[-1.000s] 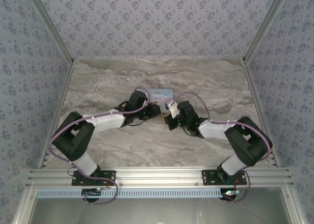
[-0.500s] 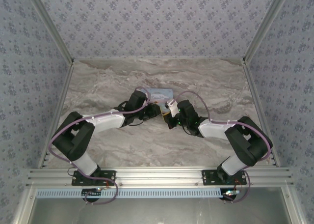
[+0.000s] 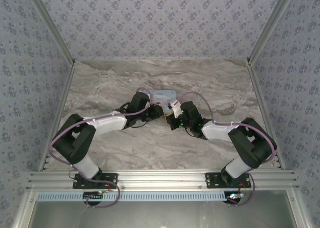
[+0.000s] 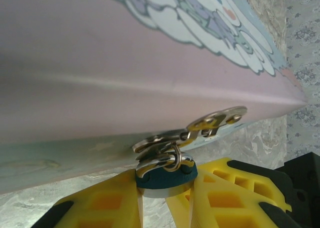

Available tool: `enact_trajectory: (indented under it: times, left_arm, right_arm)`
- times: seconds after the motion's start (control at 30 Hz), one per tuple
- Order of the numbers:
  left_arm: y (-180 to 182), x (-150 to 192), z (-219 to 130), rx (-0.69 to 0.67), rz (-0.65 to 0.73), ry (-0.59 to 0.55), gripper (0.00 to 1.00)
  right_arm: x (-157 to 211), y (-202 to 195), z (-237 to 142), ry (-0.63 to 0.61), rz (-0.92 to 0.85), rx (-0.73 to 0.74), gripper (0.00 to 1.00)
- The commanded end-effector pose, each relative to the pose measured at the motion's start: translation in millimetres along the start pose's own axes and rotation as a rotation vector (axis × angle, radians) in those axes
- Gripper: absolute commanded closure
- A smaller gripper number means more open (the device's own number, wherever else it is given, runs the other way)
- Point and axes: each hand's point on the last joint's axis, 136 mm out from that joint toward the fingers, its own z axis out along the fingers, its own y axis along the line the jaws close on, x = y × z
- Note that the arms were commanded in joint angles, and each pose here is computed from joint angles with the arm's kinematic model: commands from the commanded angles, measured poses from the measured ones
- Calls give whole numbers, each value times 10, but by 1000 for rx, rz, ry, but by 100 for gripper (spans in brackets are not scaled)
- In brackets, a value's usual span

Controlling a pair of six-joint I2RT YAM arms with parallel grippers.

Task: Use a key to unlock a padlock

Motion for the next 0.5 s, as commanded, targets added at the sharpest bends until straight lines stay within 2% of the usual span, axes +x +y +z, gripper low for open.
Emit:
enact_trajectory:
  times: [0.0,0.47]
  left_arm:
    - [-327,-107,-128,91,22,-36,76]
    - [-408,-75,-190,116,-8,-10,76]
  right_arm:
    - [-224,-30,10,-85,14,7,100]
    - [-323,-50,36,-145,-7,9,100]
